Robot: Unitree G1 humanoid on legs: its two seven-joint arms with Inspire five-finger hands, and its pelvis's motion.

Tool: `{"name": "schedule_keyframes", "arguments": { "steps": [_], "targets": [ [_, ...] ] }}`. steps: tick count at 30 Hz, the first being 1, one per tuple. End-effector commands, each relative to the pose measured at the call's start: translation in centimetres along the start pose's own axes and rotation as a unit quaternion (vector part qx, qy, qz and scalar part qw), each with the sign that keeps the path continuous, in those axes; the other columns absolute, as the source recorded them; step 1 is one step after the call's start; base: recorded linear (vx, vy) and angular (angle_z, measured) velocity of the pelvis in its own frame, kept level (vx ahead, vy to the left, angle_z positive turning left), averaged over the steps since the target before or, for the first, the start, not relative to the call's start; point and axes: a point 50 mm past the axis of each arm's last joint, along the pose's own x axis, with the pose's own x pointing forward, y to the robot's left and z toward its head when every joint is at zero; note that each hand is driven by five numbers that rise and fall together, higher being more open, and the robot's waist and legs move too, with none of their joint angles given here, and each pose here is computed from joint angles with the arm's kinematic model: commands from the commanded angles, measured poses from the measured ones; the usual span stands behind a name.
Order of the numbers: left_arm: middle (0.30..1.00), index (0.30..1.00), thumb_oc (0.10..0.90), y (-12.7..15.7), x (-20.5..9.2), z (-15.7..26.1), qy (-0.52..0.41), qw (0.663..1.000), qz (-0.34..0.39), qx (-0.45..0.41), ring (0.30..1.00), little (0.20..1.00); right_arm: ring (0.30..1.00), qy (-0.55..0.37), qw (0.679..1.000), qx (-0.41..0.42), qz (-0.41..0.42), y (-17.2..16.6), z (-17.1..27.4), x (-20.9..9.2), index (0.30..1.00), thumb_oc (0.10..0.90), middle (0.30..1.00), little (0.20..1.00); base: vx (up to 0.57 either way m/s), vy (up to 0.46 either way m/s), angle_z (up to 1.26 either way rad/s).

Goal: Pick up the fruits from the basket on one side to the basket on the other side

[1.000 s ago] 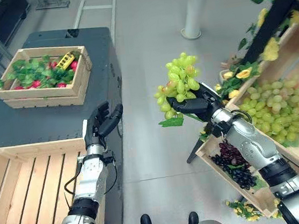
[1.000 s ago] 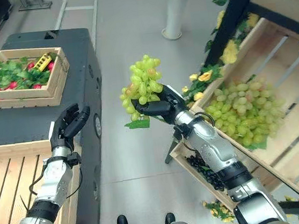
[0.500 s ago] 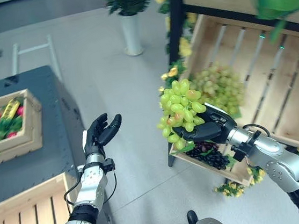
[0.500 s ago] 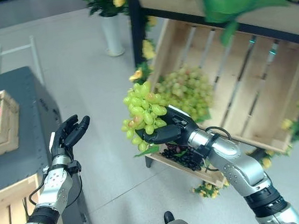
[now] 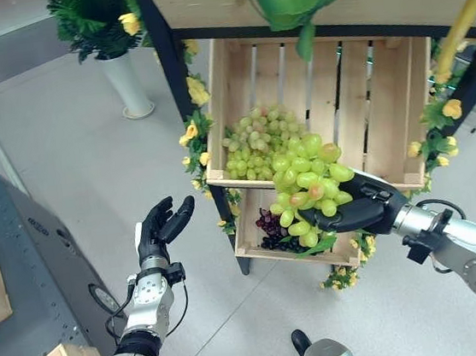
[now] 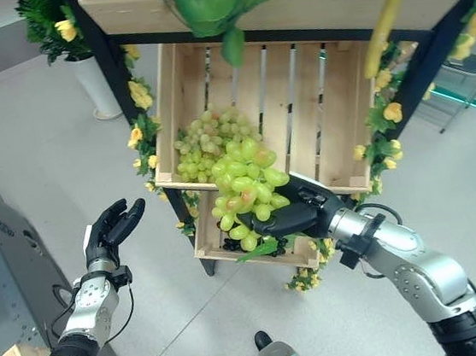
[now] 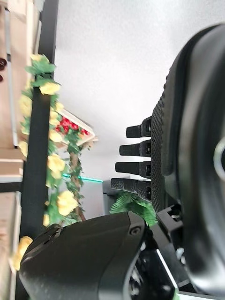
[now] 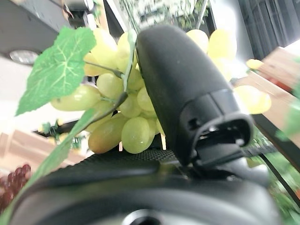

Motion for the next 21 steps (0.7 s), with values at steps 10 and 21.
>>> {"name": "schedule_keyframes", "arguments": {
  "steps": [10, 21],
  "targets": [
    [0.9, 0.9, 0.8, -1.6, 1.1, 6.0, -0.169, 0.984, -0.041, 0.037, 0.9, 0.9, 0.3, -0.208, 0.953, -0.2, -0.093, -3.5, 12.4, -1.7, 0.3, 0.4, 0.3, 0.3, 0.0, 0.005, -0.06],
    [0.9, 0.9, 0.8, -4.4, -0.6, 5.1, -0.165, 0.978, -0.123, 0.041, 0.9, 0.9, 0.3, -0.175, 0.899, -0.338, -0.215, -5.8, 15.6, -1.4, 0.3, 0.4, 0.3, 0.3, 0.0, -0.033, 0.08]
  ]
}}
